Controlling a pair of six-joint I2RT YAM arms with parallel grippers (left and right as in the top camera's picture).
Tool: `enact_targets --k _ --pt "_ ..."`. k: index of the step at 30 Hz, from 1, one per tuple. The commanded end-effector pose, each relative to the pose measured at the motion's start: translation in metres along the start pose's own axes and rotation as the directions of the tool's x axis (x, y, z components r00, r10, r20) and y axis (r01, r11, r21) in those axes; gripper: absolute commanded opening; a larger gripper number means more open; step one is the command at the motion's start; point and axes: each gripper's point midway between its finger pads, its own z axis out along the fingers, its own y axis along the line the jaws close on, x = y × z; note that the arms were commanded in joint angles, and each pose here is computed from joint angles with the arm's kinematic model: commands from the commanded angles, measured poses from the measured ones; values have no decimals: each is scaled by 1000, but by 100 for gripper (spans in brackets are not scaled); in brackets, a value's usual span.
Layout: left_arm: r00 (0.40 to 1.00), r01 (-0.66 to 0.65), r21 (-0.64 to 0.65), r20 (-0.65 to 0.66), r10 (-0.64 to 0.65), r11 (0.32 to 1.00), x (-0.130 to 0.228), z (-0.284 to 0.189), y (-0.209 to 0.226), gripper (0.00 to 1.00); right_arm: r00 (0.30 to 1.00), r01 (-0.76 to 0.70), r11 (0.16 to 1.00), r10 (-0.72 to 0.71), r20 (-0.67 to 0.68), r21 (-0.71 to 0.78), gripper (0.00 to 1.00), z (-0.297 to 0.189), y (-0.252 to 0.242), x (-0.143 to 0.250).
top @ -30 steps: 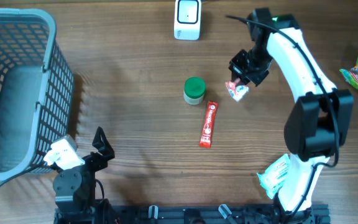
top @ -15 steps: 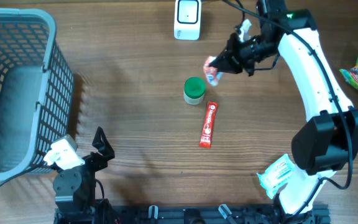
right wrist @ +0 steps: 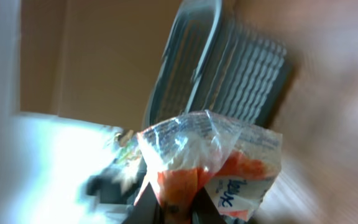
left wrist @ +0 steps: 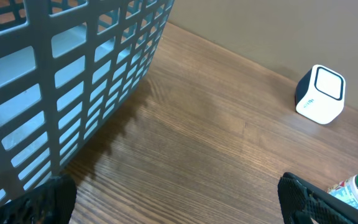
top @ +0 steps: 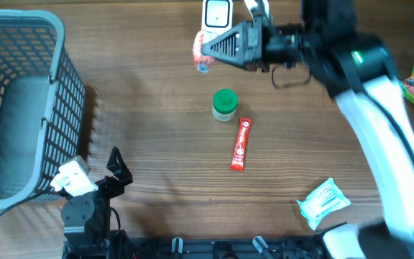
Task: Scan the item barcode
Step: 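Hold the candy box up to the barcode scanner, right gripper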
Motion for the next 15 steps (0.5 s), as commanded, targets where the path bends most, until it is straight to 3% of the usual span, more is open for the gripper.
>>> enact_targets --k 1,5,7,10,12,15 --pt "1000 8 7 5 -8 1000 -1 0 -1 100 857 -16 890 -222 465 455 4 -54 -16 -51" --pt "1000 8 7 5 -8 1000 -1 0 -1 100 693 -243 635 -415 589 734 4 -86 -72 -76" --pt "1000 8 7 5 -8 1000 -1 0 -1 100 703 -283 538 -447 553 794 4 -73 -106 -82" --pt "1000 8 7 5 -8 1000 -1 0 -1 100 744 -109 416 -569 352 903 5 -11 -155 -111" --pt "1000 8 7 5 -8 1000 -1 0 -1 100 702 77 326 -688 181 942 4 34 -176 -135" --pt "1000 8 7 5 -8 1000 -1 0 -1 100 638 125 302 -754 156 945 4 75 -204 -155"
